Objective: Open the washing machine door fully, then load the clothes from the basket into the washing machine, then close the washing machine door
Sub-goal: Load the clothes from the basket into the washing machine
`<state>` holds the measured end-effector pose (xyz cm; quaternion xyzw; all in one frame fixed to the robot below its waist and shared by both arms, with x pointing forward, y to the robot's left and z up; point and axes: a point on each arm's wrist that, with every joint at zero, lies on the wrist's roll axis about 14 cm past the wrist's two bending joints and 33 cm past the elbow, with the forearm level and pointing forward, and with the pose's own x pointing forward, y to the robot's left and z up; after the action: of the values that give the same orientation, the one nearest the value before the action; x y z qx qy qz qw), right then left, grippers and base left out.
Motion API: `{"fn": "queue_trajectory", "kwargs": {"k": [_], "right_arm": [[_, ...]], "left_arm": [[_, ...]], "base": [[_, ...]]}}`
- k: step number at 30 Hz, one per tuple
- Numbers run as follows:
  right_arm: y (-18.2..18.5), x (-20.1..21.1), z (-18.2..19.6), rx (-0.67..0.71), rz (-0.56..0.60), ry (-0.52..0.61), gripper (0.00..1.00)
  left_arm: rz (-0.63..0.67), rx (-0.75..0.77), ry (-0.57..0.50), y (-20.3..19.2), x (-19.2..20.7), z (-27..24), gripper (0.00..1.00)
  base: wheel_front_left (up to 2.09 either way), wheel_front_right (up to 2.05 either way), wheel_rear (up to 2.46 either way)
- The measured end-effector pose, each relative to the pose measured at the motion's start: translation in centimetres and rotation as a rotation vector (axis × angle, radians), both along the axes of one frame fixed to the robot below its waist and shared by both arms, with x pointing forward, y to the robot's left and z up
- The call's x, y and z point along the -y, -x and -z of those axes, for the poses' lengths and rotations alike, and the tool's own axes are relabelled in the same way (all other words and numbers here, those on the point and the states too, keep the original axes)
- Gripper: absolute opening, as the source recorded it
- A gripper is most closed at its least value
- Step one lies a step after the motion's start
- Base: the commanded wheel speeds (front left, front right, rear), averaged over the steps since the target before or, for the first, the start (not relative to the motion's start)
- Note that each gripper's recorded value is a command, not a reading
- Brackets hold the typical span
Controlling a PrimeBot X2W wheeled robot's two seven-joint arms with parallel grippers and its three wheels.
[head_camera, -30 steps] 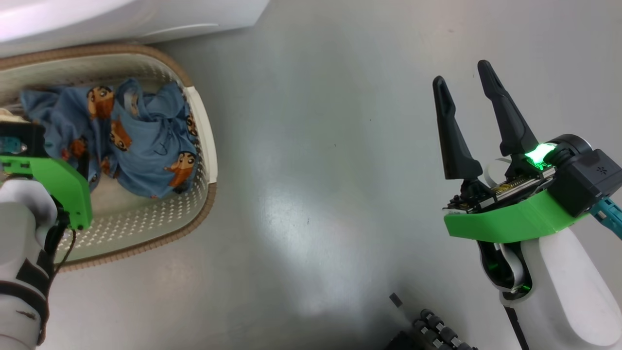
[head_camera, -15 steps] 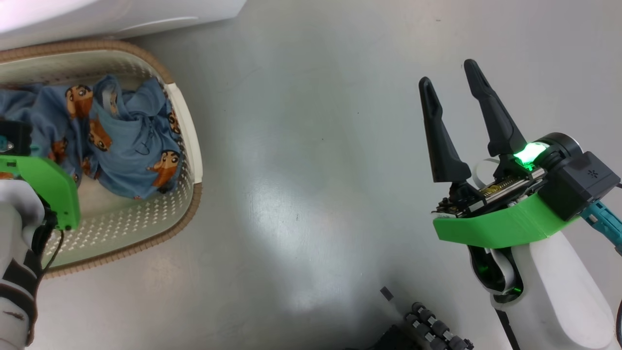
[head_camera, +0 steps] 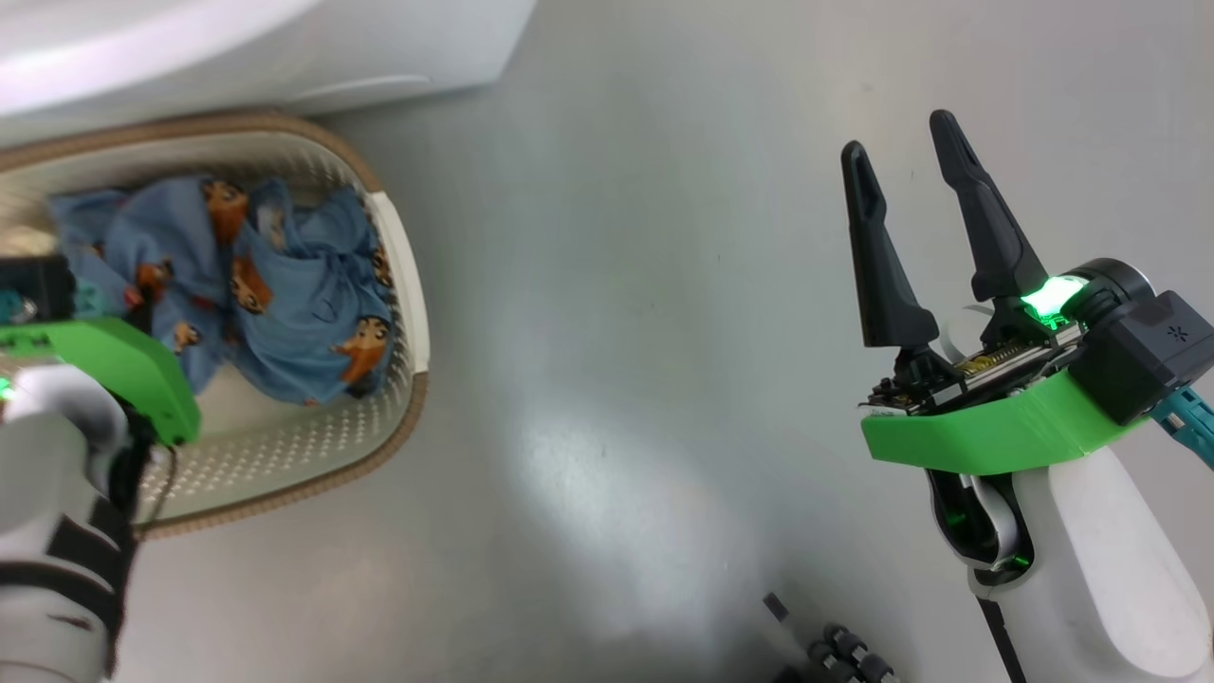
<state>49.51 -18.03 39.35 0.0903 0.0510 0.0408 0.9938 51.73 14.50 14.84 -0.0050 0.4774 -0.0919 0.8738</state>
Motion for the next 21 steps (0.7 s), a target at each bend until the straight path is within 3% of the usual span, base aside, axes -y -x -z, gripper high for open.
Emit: {"fn": "queue_trajectory", "kwargs": {"k": [21], "right_arm": [[3.9, 0.1, -7.0, 0.109, 0.003, -0.015, 1.0]], "left_arm": [[-0.085, 0.327, 0.108, 2.4, 0.1, -12.4, 0.0]], "base": [[0.0, 0.0, 0.0]]}}
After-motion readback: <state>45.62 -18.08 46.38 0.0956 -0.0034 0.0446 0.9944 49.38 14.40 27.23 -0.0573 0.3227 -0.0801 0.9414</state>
